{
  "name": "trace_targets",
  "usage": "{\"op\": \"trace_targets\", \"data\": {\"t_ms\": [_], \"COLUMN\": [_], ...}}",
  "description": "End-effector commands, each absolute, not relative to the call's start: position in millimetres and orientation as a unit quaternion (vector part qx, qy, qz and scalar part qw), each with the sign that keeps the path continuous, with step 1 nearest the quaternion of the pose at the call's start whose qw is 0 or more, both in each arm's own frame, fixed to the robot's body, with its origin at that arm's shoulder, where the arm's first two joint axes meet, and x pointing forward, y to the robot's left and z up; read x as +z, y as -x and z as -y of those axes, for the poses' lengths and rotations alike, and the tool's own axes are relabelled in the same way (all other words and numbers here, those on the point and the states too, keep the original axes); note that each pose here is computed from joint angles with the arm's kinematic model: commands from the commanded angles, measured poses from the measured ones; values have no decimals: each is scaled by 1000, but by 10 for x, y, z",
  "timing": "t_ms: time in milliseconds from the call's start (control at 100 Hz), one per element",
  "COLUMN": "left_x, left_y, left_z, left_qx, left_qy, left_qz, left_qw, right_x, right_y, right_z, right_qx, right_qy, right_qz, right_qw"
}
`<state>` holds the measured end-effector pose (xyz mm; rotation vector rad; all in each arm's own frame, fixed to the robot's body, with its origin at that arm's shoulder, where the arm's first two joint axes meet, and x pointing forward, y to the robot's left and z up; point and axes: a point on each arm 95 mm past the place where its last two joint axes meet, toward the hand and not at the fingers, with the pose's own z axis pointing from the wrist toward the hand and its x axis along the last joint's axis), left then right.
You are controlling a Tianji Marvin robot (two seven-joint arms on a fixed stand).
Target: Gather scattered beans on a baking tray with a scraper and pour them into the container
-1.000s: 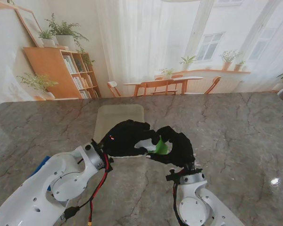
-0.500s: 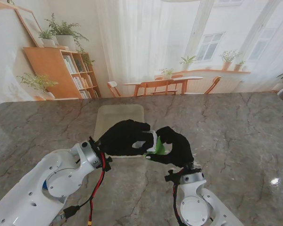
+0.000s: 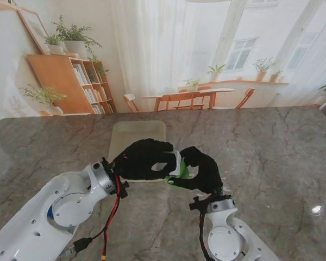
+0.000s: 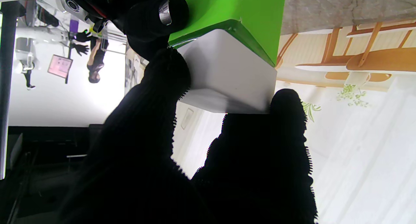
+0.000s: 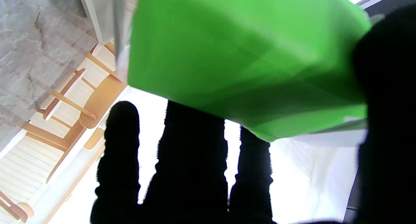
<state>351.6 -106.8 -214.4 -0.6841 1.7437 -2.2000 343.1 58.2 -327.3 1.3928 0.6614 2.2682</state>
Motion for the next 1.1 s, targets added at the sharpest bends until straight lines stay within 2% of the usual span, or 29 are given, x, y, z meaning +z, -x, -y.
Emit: {"op": "trace_targets", "data": {"t_ms": [0, 650, 910, 1090], "left_x": [-2203, -2154, -2112, -2075], "left_y": [-3445, -3437, -3416, -3384], "left_z": [1118, 1037, 959, 870], "left_qx": [-753, -746, -735, -729], "left_qy": [229, 226, 230, 234], "left_qz": [-607, -614, -619, -612], "left_qw": [111, 128, 154, 195], "right_x": [-3223, -3238, -3235, -3236], "right_y": [-3483, -3509, -3515, -3516], "right_z": [-572, -538, -528, -526], "right_qx": [814, 810, 809, 809], "right_qy": [-498, -495, -490, -489], "right_qz": [-227, -245, -253, -254], "right_qw": [195, 197, 202, 205]}}
